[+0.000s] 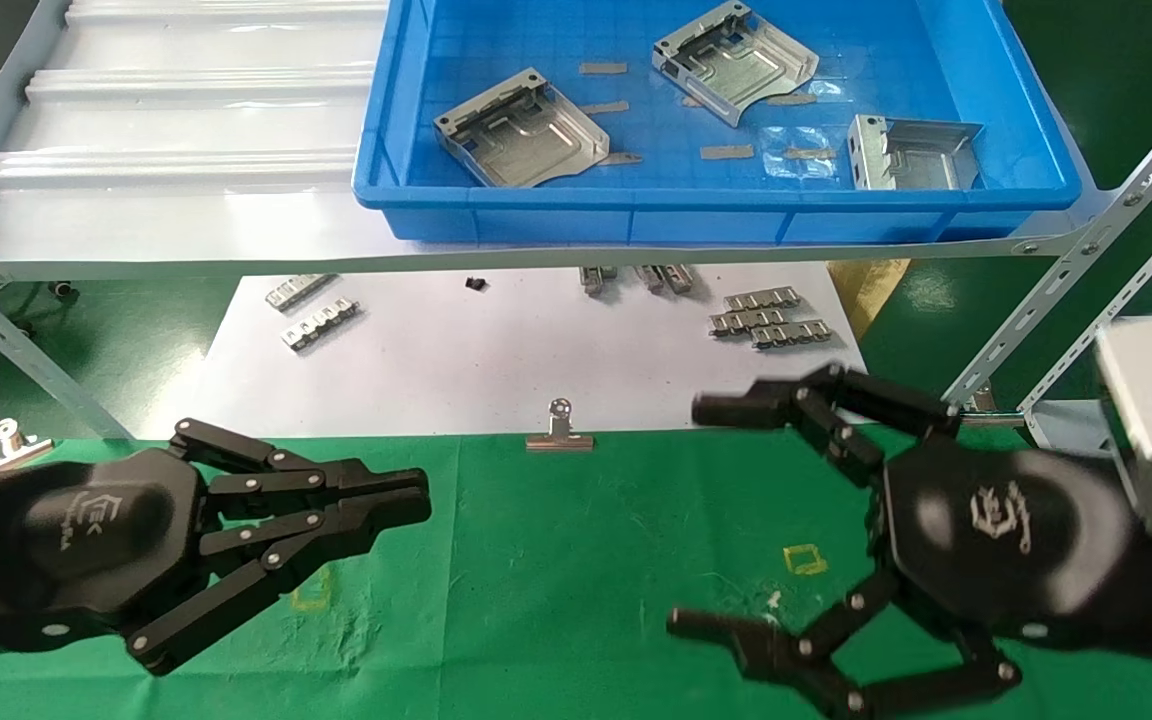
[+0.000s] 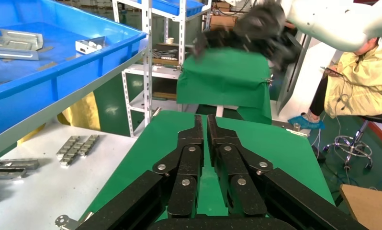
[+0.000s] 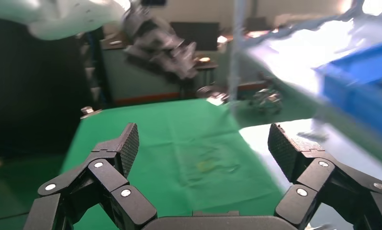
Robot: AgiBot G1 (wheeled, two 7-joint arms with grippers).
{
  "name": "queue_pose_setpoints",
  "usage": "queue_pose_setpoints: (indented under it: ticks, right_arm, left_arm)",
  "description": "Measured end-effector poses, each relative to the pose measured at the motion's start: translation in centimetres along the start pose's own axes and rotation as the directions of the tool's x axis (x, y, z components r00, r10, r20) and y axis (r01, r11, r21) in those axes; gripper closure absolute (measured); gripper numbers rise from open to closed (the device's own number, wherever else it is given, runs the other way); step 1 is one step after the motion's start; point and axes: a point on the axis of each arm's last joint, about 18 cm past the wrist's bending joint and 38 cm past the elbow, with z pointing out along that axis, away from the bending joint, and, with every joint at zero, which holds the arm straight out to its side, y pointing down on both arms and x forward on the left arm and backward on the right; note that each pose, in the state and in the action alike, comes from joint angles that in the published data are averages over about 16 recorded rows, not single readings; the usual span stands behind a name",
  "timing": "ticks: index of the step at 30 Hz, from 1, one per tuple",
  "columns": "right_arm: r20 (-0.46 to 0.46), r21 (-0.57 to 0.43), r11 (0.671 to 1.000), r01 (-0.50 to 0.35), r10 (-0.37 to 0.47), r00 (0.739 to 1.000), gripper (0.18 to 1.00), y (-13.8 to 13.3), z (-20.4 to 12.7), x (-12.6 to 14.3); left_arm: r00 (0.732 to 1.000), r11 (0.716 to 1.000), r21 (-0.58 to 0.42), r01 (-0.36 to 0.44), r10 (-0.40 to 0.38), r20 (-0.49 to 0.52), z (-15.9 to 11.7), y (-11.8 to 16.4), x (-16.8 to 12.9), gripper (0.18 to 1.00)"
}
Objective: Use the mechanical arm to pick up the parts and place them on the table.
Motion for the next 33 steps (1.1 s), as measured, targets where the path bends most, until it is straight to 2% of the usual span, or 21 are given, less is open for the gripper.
queue_pose_setpoints:
  ticks: [7,14,19,23,29,33]
  right_arm:
    - [-0.145,-0.007,0.998,0.063,-0.064,0.987,0.179,-3.2,1.6,6.5]
    - [-0.311,-0.090,0.994,0.059,-0.084,0.947,0.179,-5.3,5.3,15.0]
    - [-0.422,-0.191,0.981,0.019,-0.100,0.901,0.179,-5.3,8.6,20.3]
    - [-0.504,-0.258,0.966,-0.021,-0.116,0.856,0.179,-4.8,10.9,23.2]
    - [-0.601,-0.312,0.947,-0.076,-0.134,0.788,0.182,-3.7,13.1,25.6]
    - [-0.643,-0.320,0.941,-0.106,-0.134,0.754,0.190,-2.7,13.9,26.3]
  left_arm:
    - [1.000,1.000,0.000,0.000,0.000,0.000,0.0,0.0,0.0,0.974]
    - [1.000,1.000,0.000,0.000,0.000,0.000,0.0,0.0,0.0,0.992]
    - [1.000,1.000,0.000,0.000,0.000,0.000,0.0,0.0,0.0,0.994]
    - [1.000,1.000,0.000,0.000,0.000,0.000,0.0,0.0,0.0,0.992]
    - [1.000,1.000,0.000,0.000,0.000,0.000,0.0,0.0,0.0,0.982]
    - [1.000,1.000,0.000,0.000,0.000,0.000,0.0,0.0,0.0,0.968]
